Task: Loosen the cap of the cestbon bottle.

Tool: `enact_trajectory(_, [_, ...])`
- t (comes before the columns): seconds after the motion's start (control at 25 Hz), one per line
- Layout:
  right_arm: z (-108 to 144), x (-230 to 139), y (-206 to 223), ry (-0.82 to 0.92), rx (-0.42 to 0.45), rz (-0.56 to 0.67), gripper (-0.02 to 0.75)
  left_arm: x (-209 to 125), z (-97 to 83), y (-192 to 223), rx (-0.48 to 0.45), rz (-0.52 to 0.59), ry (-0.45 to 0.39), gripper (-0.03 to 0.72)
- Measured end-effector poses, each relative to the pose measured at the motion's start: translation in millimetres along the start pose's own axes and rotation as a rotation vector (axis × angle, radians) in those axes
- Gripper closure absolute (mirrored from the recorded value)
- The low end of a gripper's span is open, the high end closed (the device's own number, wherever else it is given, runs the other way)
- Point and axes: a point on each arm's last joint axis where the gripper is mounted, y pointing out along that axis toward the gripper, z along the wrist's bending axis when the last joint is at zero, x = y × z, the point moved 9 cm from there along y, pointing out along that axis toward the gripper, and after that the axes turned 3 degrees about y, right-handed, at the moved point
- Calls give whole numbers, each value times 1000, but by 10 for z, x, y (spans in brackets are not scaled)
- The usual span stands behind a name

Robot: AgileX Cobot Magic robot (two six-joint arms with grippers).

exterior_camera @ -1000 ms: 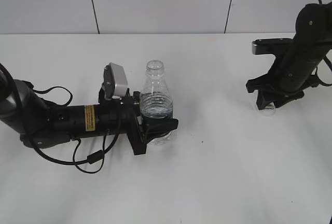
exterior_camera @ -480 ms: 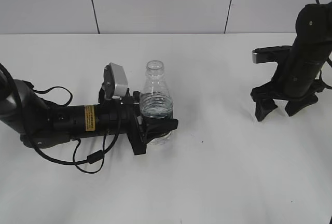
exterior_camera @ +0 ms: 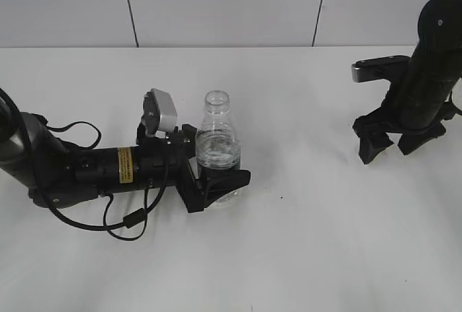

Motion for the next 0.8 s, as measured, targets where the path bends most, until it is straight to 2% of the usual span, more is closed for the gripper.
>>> enact_trajectory(0.28, [0, 42, -107, -8, -4, -33, 148, 124, 4, -12, 2, -15, 1, 99])
enact_trajectory(0.8, [1, 85, -249, -12, -9, -72, 148, 1104, -72, -185, 6, -157, 25, 98])
